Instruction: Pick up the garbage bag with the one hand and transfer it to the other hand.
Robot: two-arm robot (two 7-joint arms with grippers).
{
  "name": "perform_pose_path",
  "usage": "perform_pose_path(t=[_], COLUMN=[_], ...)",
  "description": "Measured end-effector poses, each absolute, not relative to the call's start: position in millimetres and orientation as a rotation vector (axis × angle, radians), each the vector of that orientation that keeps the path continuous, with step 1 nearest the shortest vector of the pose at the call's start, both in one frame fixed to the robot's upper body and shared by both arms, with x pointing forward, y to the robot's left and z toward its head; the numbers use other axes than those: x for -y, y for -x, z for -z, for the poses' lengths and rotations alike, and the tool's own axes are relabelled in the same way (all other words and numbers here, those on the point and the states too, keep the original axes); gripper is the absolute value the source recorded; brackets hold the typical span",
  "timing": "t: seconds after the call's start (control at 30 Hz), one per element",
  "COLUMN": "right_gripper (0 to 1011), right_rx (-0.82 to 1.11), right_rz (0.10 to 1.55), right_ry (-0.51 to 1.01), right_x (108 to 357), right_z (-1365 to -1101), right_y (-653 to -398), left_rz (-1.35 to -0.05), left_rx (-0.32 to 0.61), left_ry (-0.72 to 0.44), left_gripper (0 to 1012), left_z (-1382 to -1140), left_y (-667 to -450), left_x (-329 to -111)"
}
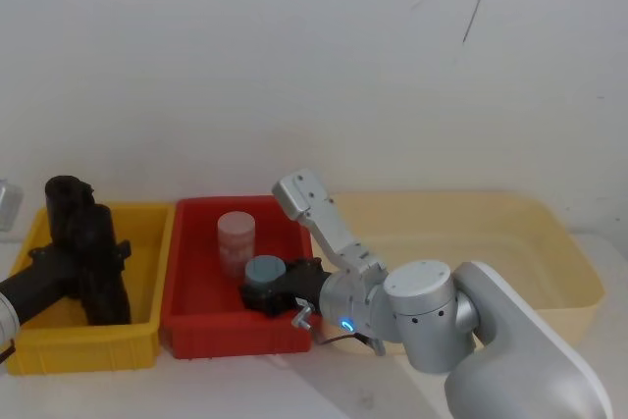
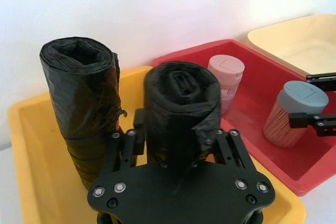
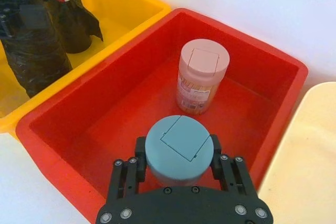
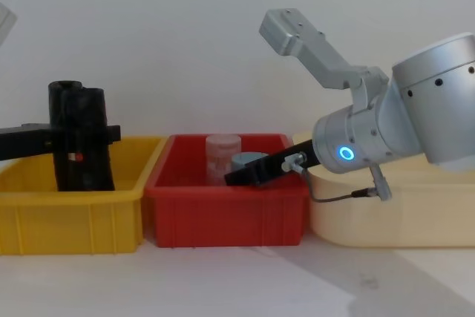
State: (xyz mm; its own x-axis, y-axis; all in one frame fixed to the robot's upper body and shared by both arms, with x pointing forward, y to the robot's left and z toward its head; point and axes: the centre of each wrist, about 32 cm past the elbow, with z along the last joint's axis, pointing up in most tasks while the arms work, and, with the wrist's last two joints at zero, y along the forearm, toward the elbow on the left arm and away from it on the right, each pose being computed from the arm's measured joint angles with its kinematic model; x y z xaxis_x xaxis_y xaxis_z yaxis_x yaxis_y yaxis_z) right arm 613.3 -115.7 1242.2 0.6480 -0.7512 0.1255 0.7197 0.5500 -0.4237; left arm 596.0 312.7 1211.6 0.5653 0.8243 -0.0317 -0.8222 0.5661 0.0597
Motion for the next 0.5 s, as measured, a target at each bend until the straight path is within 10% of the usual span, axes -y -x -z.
perform_pose_path(t=[0.5], right_gripper=[665], right_rx=[-0.075], right_rz=[0.867], right_ry=[0.471], right_x=[116.0], right_z=[-1241.6], right_y=[-613.3], left_rz=[-0.969], left_rx=[-0.059], left_ry=[-0.038], left_gripper=[415], left_z=[-1211.0], left_y=[-595.9], left_x=[-312.5])
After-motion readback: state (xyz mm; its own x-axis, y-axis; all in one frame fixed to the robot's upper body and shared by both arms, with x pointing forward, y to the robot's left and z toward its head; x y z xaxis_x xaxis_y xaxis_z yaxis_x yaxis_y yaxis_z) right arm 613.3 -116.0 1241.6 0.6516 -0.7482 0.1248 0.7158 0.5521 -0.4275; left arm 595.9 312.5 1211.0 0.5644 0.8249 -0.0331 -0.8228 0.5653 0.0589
